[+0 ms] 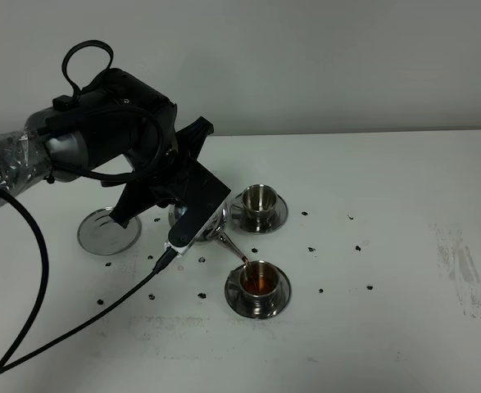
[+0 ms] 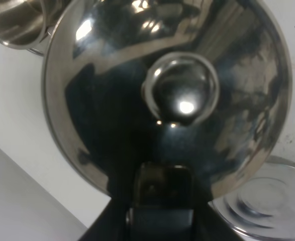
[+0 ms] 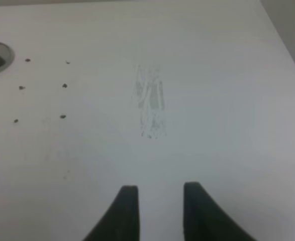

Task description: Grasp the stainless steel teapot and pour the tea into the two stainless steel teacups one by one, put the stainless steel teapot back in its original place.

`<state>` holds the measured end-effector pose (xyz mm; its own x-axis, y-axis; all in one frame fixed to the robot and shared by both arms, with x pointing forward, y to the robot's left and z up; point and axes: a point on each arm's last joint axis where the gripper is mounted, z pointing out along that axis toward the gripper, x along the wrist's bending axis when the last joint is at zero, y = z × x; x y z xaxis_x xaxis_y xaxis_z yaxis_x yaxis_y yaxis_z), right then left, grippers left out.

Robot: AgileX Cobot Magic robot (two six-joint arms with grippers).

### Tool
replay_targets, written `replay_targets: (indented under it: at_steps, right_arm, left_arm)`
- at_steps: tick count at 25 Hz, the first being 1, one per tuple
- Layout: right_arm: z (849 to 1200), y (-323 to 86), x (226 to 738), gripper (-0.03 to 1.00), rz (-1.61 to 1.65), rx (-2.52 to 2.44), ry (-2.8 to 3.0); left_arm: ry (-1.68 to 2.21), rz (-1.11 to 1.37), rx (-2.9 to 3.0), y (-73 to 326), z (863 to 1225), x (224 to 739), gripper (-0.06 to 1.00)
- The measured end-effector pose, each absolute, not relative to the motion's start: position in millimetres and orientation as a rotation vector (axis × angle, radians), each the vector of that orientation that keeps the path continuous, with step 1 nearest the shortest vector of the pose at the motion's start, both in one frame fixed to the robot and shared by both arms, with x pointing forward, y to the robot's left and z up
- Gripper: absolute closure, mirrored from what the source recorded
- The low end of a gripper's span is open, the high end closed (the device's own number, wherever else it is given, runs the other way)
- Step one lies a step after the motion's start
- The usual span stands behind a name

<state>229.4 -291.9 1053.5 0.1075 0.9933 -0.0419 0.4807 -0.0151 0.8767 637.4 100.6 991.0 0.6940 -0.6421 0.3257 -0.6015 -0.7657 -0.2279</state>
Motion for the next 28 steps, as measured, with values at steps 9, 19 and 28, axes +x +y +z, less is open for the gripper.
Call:
replay_targets:
  at_steps: [9, 19, 28]
  right_arm:
    - [1053.5, -291.9, 229.4, 0.76, 0.831, 1.607, 1.479]
    - [1053.4, -291.9, 229.4, 0.76, 0.831, 1.608, 1.48]
    - [1053.4, -291.9, 229.4, 0.76, 0.831, 1.608, 1.48]
  left_arm:
    - [1.048, -0.603, -2.77, 98.7, 991.4, 636.9, 0.72]
    - [1.058, -0.614, -2.754, 97.7, 991.8, 637.1, 0.72]
    - [1.069, -0.618, -2.748, 95.2, 991.9, 636.1, 0.72]
